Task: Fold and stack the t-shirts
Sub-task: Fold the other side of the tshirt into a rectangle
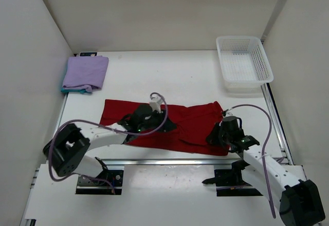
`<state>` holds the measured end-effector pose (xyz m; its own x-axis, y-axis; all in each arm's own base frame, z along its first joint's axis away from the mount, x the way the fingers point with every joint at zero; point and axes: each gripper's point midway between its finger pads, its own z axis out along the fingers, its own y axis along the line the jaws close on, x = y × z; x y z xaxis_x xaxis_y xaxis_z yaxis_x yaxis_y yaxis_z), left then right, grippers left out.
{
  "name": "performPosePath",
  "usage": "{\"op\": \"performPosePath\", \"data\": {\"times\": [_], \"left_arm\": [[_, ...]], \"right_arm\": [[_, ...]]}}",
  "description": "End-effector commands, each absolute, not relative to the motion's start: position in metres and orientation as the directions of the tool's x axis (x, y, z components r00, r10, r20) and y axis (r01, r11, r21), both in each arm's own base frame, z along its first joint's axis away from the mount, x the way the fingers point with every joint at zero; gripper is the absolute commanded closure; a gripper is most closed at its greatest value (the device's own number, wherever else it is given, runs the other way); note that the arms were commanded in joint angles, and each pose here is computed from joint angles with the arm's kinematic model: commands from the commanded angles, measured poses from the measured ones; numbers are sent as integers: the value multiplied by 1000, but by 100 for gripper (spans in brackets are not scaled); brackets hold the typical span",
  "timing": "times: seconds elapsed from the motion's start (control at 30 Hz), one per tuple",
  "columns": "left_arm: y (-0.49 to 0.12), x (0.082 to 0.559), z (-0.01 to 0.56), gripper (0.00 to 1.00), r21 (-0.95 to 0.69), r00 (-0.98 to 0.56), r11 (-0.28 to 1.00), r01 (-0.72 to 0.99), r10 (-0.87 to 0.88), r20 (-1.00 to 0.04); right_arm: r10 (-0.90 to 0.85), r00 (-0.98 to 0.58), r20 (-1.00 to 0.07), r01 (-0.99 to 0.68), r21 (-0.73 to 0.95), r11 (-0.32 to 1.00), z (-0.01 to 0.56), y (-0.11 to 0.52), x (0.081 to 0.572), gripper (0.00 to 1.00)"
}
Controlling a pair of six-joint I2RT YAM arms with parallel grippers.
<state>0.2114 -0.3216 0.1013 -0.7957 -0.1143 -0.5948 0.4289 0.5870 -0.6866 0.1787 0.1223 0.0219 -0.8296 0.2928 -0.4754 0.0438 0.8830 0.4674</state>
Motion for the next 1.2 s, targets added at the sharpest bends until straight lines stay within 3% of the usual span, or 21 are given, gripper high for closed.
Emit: {"op": "performPosePath", "data": {"times": [0.0, 0.03, 0.17, 0.33, 0.5, 0.6, 0.73, 0.9, 0.97, 1.07, 1.17], "left_arm": [[-367, 207, 119, 63, -658, -764, 536, 529, -37, -644], [-380, 207, 115, 62, -650, -763, 534, 540, -14, -646], [-403, 201, 68, 64, -632, -805, 566, 529, 100, -584], [-393, 191, 25, 66, -654, -858, 596, 466, 123, -499], [-386, 181, 32, 66, -670, -852, 574, 471, 97, -515], [-385, 177, 40, 65, -701, -860, 549, 456, 70, -505], [-384, 175, 50, 67, -724, -861, 523, 451, 42, -506], [-379, 179, 62, 65, -737, -854, 504, 449, 0, -520], [-378, 181, 70, 62, -747, -854, 493, 445, -18, -520], [-380, 186, 96, 58, -750, -832, 461, 474, -46, -554], [-375, 190, 115, 56, -723, -800, 469, 507, -56, -598]], "right_arm": [[353, -761, -545, 39, 505, 862, 55, 118, 200, 100], [370, -712, -597, 23, 506, 862, 79, 113, 218, 99], [438, -638, -633, 33, 546, 837, 109, 91, 260, 93], [468, -613, -637, 73, 543, 836, 101, 73, 308, 77], [471, -621, -626, 75, 551, 831, 90, 67, 342, 69], [462, -658, -595, 114, 528, 842, 68, 64, 350, 72], [499, -653, -570, 229, 479, 847, 45, 43, 346, 100], [533, -625, -571, 277, 476, 835, 44, 26, 341, 100], [529, -597, -604, 276, 464, 842, 56, 25, 343, 94], [511, -535, -672, 242, 458, 855, 90, 29, 346, 64], [483, -544, -686, 203, 451, 869, 102, 38, 338, 62]]}}
